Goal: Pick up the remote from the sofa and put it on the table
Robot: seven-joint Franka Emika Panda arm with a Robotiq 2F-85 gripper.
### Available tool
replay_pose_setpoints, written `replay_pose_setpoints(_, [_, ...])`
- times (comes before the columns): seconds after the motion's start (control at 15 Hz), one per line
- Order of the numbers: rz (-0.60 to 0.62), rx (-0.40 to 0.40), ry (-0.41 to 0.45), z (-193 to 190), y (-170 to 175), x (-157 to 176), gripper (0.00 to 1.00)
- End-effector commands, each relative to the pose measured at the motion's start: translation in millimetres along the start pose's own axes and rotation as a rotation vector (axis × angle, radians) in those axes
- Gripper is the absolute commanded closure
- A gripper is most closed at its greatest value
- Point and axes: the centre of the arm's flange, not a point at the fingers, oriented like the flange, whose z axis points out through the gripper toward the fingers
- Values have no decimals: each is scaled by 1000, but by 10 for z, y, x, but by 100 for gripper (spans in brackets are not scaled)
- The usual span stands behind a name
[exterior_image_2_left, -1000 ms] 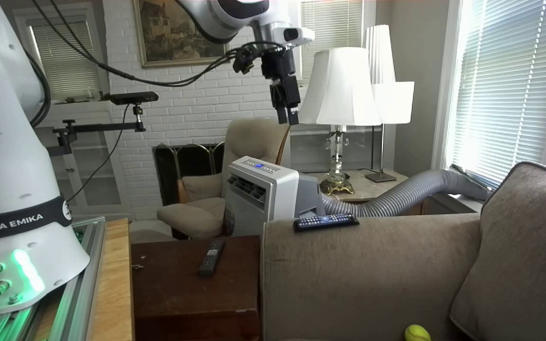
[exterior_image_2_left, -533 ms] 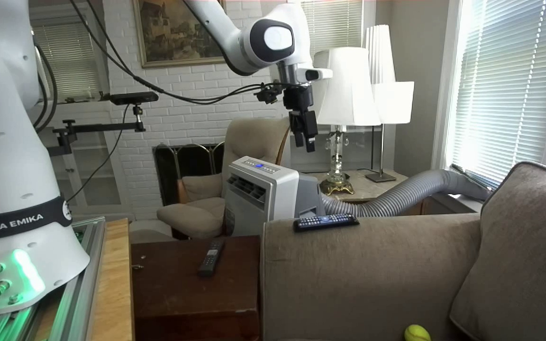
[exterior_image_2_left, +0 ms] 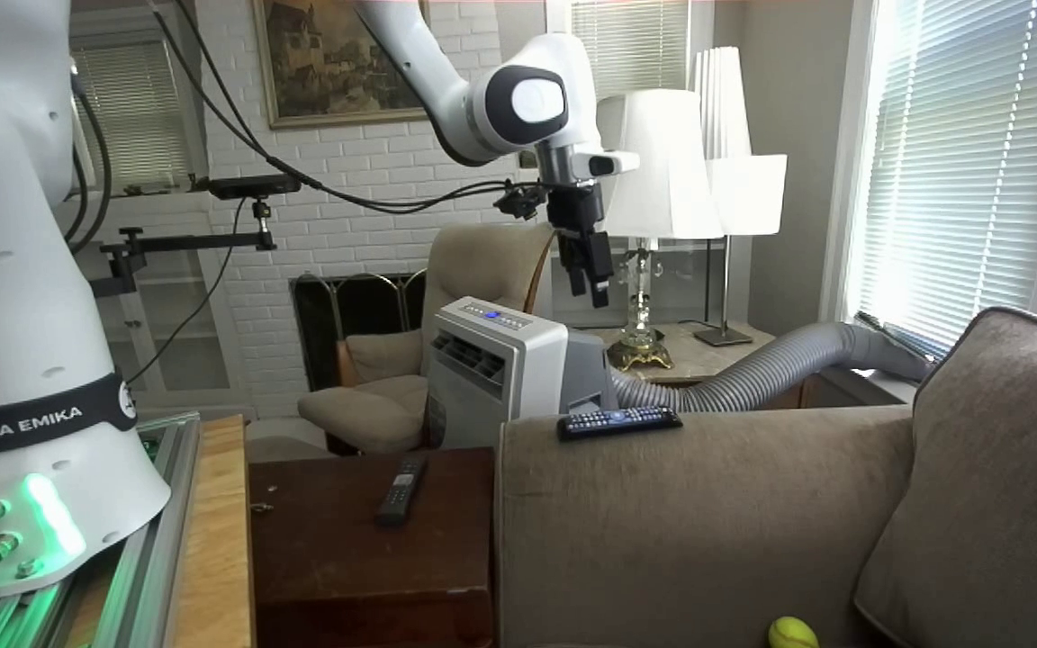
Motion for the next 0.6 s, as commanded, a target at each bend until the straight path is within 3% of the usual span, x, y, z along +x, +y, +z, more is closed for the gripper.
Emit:
replay_pose_setpoints(0.0, [4, -5, 33, 426, 6, 49, 0])
replay_pose_setpoints(0.53, [3, -24, 75, 1284, -109, 9, 0])
